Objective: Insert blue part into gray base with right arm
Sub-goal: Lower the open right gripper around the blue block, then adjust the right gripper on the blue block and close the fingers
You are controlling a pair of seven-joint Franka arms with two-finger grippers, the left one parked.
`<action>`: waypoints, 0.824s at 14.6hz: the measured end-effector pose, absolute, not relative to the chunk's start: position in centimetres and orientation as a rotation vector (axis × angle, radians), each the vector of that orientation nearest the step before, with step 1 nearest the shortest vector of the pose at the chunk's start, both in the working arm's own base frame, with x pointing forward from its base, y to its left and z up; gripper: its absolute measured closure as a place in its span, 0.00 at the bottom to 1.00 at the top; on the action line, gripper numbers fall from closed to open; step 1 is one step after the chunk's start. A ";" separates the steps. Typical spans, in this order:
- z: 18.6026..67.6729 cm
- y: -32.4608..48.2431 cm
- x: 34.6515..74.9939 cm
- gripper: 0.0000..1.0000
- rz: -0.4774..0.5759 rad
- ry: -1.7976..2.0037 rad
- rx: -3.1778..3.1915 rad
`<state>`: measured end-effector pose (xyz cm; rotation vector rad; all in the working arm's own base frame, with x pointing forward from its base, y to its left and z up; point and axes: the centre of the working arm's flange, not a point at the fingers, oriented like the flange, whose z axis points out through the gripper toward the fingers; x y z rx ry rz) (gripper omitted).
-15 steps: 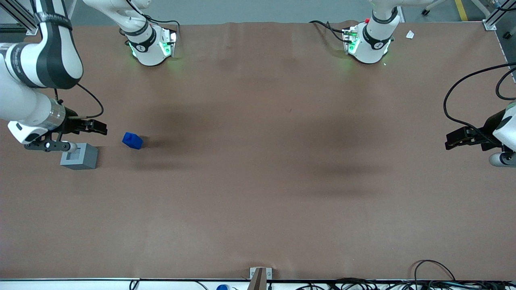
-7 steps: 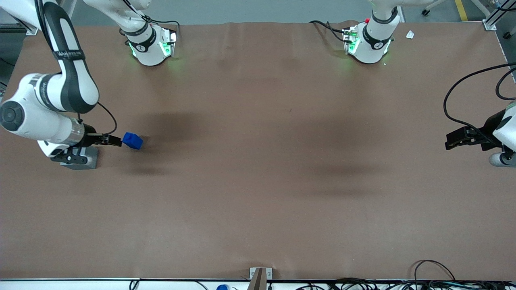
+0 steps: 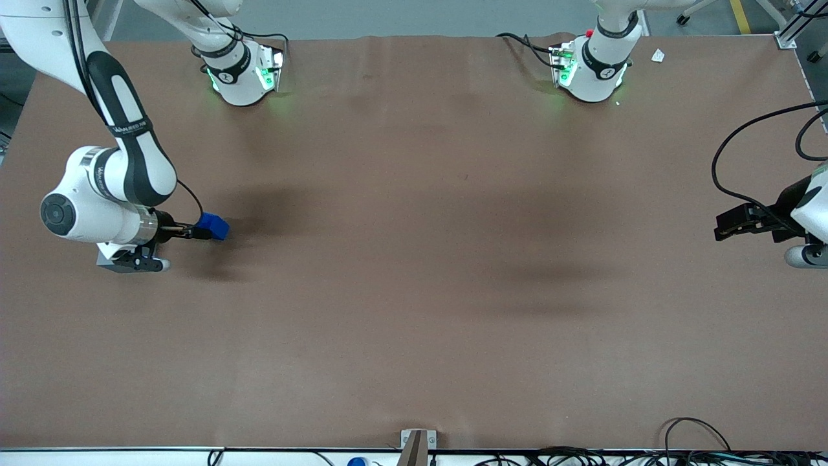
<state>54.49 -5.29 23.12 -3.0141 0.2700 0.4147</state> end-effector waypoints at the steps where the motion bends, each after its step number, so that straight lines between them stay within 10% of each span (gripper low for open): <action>1: 22.9 -5.2 54.3 0.00 0.422 0.270 -3.013; 12: 25.8 -4.6 54.4 0.00 0.317 0.346 -2.999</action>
